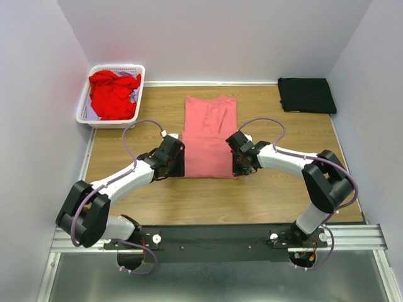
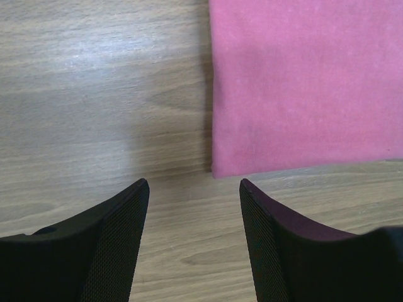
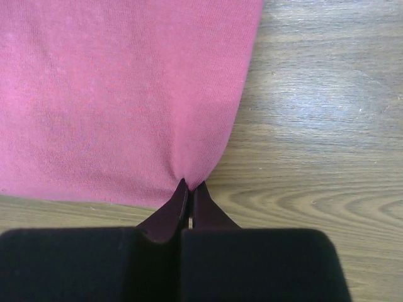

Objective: Fold and stack the t-shirts
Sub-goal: Fold the tshirt

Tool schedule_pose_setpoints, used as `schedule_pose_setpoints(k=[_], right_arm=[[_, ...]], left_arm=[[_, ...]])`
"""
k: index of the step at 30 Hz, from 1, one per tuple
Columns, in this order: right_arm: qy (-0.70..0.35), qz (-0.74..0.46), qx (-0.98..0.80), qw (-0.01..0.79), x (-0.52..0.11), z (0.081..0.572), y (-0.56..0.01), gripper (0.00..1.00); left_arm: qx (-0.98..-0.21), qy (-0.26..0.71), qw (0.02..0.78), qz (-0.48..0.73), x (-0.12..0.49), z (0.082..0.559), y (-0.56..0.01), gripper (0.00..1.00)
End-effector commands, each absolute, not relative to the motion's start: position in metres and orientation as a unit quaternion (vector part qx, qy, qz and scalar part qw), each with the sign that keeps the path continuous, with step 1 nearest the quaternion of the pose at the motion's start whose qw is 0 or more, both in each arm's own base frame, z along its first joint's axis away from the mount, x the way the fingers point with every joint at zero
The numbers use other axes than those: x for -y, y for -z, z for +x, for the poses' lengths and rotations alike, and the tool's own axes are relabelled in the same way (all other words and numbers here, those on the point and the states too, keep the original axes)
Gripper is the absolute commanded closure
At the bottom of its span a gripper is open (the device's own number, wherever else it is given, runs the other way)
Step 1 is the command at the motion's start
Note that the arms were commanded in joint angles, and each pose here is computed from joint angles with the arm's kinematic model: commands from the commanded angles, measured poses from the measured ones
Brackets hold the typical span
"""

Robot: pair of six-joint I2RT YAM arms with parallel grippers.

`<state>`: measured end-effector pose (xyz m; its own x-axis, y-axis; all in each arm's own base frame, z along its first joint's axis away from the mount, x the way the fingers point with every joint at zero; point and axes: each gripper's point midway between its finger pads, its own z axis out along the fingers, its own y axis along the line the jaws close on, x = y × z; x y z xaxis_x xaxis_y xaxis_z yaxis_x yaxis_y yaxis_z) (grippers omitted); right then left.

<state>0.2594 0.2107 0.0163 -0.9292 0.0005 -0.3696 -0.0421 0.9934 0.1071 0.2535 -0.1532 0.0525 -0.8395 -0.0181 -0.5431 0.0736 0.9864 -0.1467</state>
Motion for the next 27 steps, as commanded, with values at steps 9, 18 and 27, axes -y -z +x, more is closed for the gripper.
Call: schedule_pose_setpoints(k=[9, 18, 27], right_arm=[[0.006, -0.042, -0.991, 0.125, -0.189, 0.224, 0.014, 1.0], [0.003, -0.042, -0.991, 0.127, -0.189, 0.224, 0.012, 1.0], [-0.001, -0.041, -0.991, 0.129, -0.191, 0.225, 0.011, 0.99]], left_arm=[[-0.956, 0.055, 0.289, 0.019, 0.169, 0.271, -0.053, 0.32], [-0.966, 0.039, 0.252, 0.049, 0.178, 0.262, -0.028, 0.32], [-0.974, 0.012, 0.216, 0.067, 0.175, 0.248, 0.0, 0.41]])
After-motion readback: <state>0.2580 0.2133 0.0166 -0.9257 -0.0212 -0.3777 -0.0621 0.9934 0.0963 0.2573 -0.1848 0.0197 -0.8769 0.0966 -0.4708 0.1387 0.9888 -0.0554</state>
